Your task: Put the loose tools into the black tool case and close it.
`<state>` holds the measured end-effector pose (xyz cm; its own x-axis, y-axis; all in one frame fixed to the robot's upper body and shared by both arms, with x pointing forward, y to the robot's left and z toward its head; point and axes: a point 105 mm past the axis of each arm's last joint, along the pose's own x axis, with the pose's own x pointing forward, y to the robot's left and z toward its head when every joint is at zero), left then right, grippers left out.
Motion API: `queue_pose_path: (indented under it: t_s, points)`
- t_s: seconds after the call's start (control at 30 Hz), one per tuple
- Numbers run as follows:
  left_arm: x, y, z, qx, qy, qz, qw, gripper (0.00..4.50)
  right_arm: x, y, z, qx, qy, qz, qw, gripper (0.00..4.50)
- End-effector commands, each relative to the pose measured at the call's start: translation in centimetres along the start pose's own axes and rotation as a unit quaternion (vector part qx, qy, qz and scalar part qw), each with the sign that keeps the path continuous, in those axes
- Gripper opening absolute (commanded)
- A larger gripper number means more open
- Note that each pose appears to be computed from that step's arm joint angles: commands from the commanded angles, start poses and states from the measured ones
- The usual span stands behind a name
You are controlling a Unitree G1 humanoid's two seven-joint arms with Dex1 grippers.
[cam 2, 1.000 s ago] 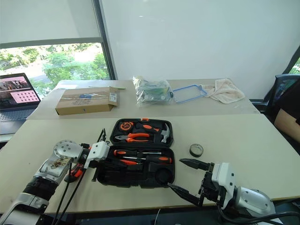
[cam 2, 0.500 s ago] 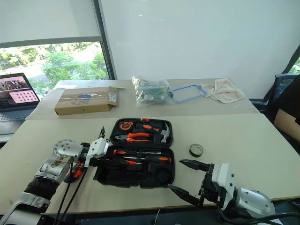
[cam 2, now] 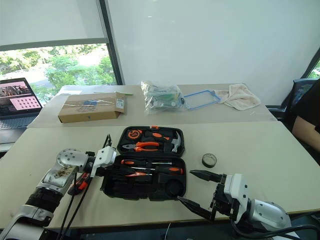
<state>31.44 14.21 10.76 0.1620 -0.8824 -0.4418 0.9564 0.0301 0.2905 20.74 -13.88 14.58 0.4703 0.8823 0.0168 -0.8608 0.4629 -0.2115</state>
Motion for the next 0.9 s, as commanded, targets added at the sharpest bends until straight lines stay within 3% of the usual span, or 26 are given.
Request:
queue_pose_path:
  t_s: [0.03, 0.2, 0.3, 0.43, 0.53, 0.63, 0.7, 0.87, 0.9]
  points:
    - [0.0, -0.6, -0.8, -0.012, 0.020, -0.014, 1.000, 0.08, -0.1, 0.0, 0.8, -0.018, -0.009, 0.001, 1.000, 4.50]
    - [-0.3, -1.1, -1.6, -0.015, 0.034, -0.014, 0.999, 0.08, -0.2, 0.0, 0.8, -0.019, -0.009, 0.001, 1.000, 4.50]
    - [-1.2, -0.9, -0.7, -0.015, -0.007, 0.014, 1.000, 0.08, -0.2, -0.1, 0.9, -0.022, -0.009, 0.003, 1.000, 4.50]
    - [-5.1, -0.4, 1.6, -0.030, -0.099, 0.096, 0.990, 0.08, -0.4, -0.4, 1.1, -0.028, -0.013, 0.002, 1.000, 4.50]
    - [-9.0, -0.9, 0.7, -0.052, -0.084, 0.185, 0.978, 0.66, -0.5, -0.7, 1.2, -0.035, -0.017, 0.004, 0.999, 4.50]
    - [-13.1, -2.2, -1.2, -0.078, -0.039, 0.282, 0.956, 1.82, -0.8, -0.9, 1.3, -0.042, -0.019, 0.010, 0.999, 4.50]
    - [-16.6, -4.4, -3.1, -0.115, -0.016, 0.355, 0.928, 2.55, -0.8, -1.0, 1.2, -0.055, -0.017, 0.019, 0.998, 4.50]
    - [-21.1, -9.8, -5.8, -0.197, 0.012, 0.435, 0.879, 4.37, -0.7, -0.8, 0.9, -0.067, -0.015, 0.040, 0.997, 4.50]
    - [-21.8, -10.5, -6.1, -0.208, 0.016, 0.449, 0.869, 4.45, -0.6, -0.8, 0.9, -0.066, -0.016, 0.041, 0.997, 4.50]
